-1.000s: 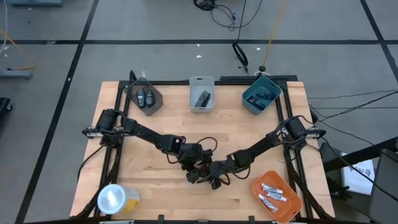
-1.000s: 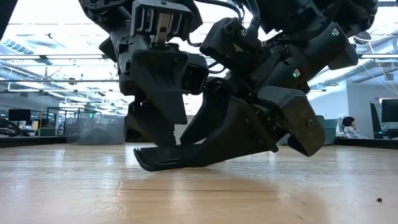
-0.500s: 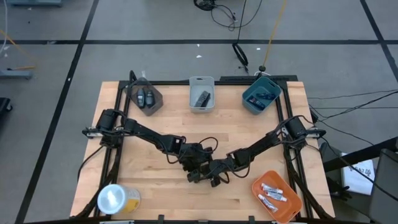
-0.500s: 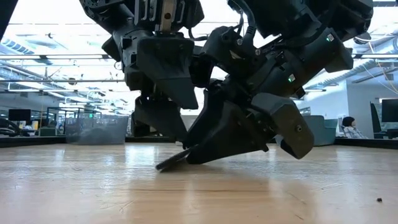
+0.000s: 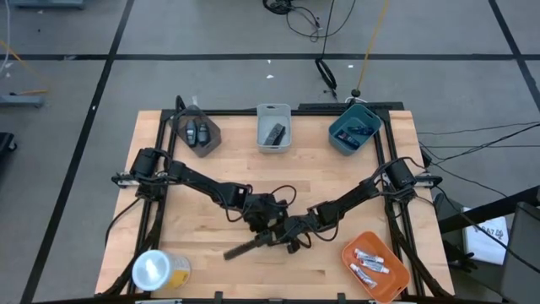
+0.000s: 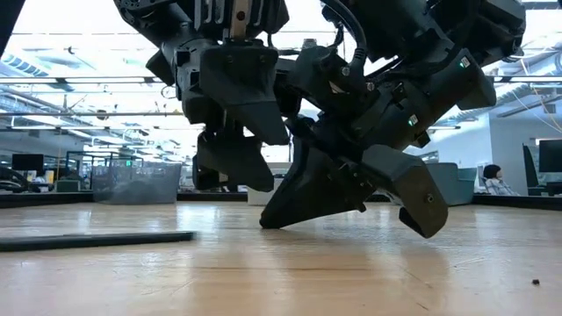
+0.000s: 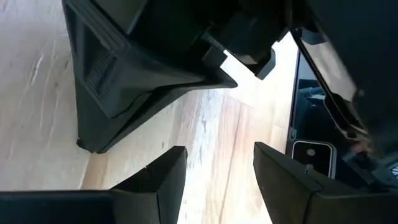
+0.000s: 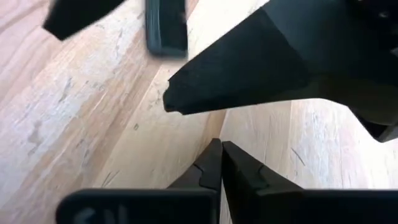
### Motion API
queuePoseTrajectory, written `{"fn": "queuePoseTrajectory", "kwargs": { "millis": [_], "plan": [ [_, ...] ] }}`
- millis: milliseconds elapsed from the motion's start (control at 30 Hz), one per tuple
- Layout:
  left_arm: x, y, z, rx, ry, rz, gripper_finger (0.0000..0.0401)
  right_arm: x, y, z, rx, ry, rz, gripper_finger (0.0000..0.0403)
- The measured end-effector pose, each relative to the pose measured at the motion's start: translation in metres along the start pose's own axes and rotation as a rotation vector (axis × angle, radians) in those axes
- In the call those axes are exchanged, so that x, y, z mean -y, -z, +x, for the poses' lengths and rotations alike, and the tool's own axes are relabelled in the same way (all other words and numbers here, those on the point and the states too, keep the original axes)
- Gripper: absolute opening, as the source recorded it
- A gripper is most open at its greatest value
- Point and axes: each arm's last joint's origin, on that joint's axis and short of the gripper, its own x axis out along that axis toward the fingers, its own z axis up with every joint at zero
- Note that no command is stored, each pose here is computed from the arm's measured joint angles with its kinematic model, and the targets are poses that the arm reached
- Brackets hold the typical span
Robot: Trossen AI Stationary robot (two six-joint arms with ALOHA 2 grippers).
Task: Pick & Place Travel size toiletries
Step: Put the black comb into the gray bin
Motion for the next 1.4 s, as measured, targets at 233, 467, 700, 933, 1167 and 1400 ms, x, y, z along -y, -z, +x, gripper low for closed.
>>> {"fn": "queuePoseTrajectory", "kwargs": {
  "millis": [233, 467, 700, 933, 1167, 1400],
  "plan": [
    [0.002, 0.004, -0.006, -0.057, 0.008, -0.006, 0.0180, 0.001, -0.003, -0.001, 0.016, 0.007, 0.003, 0.0003],
    [0.038, 0.033, -0.039, -0.125, -0.132, -0.056, 0.0127, 0.004, -0.017, -0.015, 0.109, -0.054, -0.020, 0.0029],
    [0.057, 0.062, -0.045, -0.090, -0.307, -0.134, 0.0144, 0.007, -0.036, -0.019, 0.239, -0.127, 0.046, 0.0189],
    [0.062, 0.094, -0.016, -0.143, -0.405, -0.135, 0.0220, 0.010, -0.060, -0.024, 0.328, -0.112, 0.061, 0.0322],
    [0.048, 0.102, 0.008, -0.172, -0.450, -0.180, 0.0239, -0.003, -0.066, -0.011, 0.333, -0.127, 0.034, 0.0323],
    [0.038, 0.095, 0.024, -0.154, -0.427, -0.172, 0.0224, -0.004, -0.058, -0.006, 0.249, -0.093, 0.036, 0.0314]
  ]
}}
